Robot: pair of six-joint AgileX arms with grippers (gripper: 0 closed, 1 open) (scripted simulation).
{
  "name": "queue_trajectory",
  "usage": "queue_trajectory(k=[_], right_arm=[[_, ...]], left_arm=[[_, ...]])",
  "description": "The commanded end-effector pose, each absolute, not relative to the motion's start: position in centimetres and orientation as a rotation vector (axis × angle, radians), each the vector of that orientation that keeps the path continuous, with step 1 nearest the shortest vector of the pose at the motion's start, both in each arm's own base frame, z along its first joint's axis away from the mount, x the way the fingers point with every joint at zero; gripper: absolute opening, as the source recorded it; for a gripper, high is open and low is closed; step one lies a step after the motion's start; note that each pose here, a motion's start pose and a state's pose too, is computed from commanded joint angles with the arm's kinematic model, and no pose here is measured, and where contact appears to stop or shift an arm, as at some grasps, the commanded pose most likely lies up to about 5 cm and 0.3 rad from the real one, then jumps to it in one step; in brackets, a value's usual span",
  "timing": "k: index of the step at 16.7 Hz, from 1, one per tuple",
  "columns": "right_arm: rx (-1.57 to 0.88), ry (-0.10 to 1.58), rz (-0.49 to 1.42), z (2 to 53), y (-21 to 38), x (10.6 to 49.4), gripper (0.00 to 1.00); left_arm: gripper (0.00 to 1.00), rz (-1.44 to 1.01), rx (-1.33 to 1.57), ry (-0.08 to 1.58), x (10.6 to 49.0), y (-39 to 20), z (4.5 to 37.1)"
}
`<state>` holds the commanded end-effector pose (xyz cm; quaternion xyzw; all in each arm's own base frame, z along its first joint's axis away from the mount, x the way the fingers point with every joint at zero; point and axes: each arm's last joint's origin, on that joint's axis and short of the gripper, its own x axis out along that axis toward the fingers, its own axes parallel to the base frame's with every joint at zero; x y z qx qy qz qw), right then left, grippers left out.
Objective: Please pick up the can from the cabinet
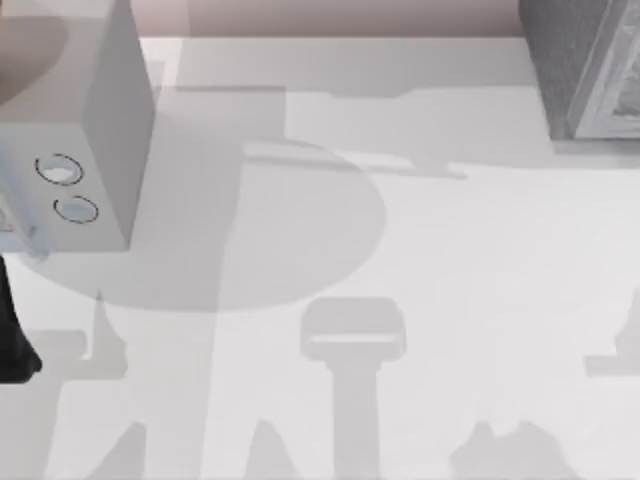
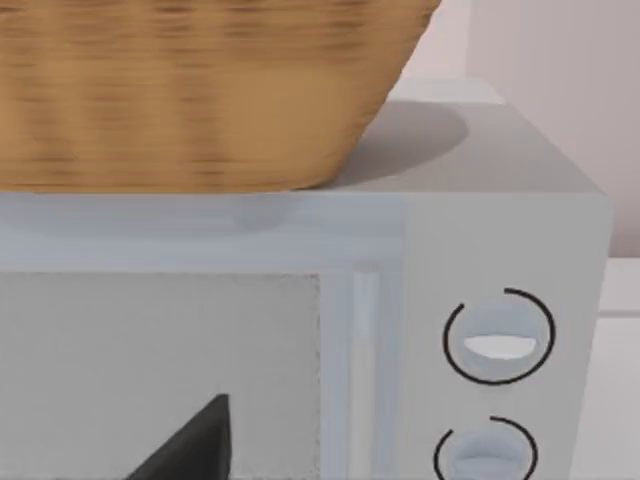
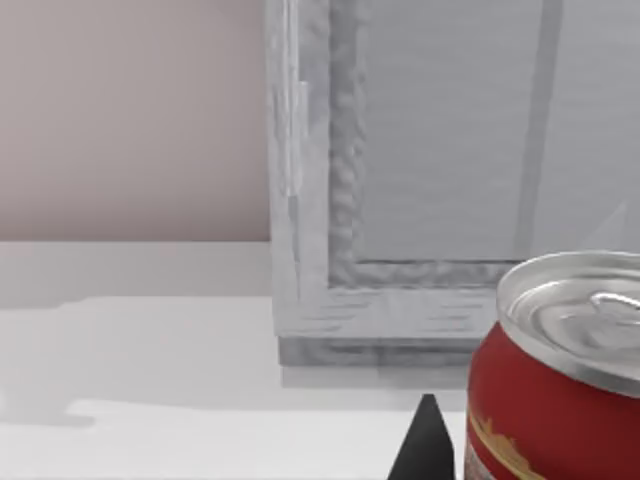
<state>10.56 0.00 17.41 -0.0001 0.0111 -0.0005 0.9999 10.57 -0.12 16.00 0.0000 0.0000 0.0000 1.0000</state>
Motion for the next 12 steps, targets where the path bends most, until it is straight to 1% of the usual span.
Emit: queue_trajectory(k=[3,9,12], right_arm=[[0.0,0.0,0.0,16.0,-0.12,10.57,0.0],[0.001,0.009,0.006,15.95,-0.12,10.66,0.0],[-0.008,0.006,0.043,16.67,-0.42,11.13,0.0]], left_arm=[[1.0,0.0,0.0,0.0,10.57,-0.12,16.0],[1.0,0.0,0.0,0.0,10.57,-0.12,16.0],[1.0,0.0,0.0,0.0,10.57,-0.12,16.0]])
